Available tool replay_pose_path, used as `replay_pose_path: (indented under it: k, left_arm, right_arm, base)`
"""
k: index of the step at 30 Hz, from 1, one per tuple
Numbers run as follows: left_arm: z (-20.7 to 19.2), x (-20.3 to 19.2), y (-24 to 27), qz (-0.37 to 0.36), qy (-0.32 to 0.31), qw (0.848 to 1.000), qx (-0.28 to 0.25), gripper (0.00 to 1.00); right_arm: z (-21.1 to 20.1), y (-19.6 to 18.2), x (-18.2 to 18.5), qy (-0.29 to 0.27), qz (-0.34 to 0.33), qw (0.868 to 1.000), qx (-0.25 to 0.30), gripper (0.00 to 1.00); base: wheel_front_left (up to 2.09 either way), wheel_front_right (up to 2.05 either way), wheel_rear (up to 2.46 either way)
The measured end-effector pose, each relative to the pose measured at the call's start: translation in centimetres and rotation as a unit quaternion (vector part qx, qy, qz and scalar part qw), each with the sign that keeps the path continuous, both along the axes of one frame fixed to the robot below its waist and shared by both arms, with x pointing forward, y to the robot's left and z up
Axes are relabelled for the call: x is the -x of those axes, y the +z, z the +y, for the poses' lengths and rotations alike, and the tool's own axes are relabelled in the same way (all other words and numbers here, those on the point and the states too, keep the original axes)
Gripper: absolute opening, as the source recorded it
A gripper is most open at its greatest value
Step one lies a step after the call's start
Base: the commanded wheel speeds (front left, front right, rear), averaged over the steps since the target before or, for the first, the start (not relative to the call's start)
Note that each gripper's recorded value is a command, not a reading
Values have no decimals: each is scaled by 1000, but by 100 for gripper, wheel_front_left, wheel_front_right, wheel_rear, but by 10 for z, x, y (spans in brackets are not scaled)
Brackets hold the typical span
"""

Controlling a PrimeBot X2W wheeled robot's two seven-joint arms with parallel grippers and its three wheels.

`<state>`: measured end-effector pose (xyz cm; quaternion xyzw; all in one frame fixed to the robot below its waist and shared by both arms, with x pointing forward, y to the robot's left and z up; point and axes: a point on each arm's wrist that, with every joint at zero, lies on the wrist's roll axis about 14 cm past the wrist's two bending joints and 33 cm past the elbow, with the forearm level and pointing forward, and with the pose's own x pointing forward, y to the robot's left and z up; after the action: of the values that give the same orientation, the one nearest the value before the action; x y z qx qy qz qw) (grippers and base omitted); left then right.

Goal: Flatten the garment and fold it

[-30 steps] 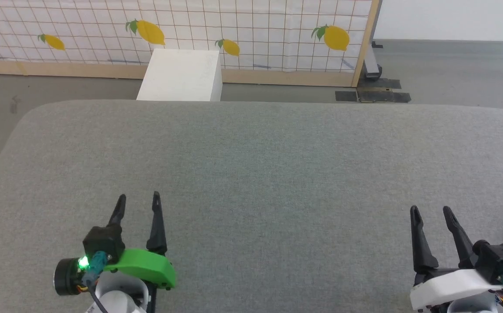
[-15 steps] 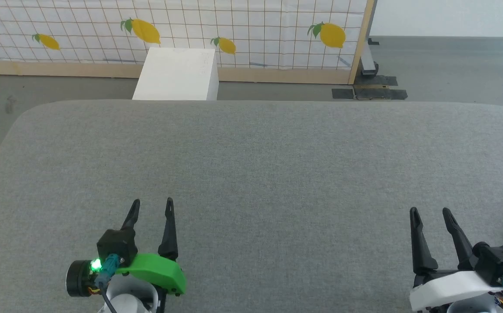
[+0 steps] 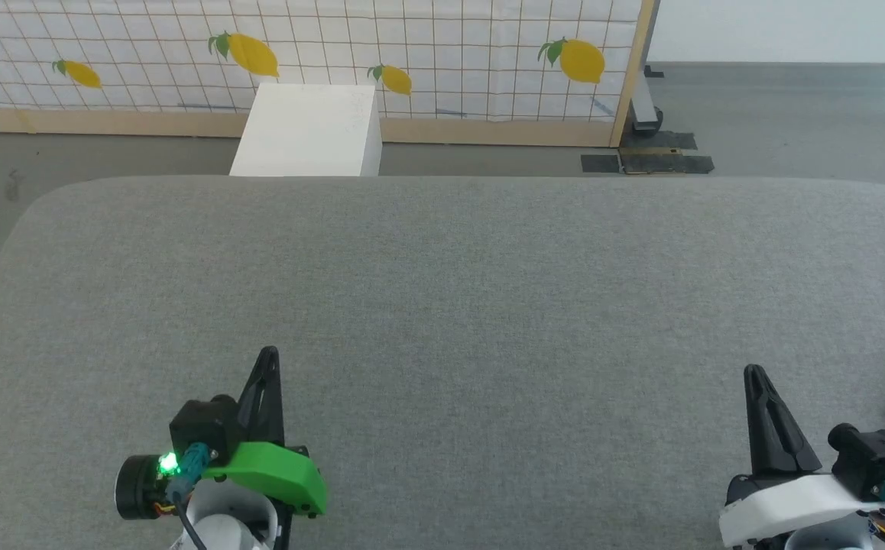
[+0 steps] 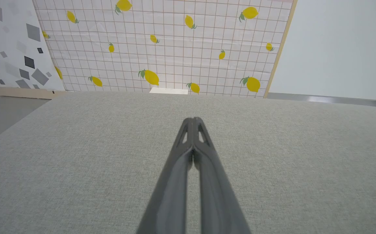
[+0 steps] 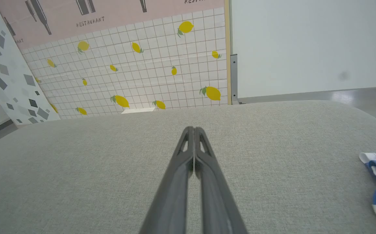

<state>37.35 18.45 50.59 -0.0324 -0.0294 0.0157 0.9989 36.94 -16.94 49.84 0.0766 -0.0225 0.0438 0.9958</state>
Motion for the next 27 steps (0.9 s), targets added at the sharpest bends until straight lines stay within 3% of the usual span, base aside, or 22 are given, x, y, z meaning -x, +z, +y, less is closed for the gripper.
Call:
replay_pose_path:
  k: [27]
  left_arm:
    - [-2, -2, 6, 5, -5, 1000, -8, 0]
  right_arm:
    - [2, 3, 1, 7, 9, 1000, 21, 0]
  base:
    - [0, 0, 0]
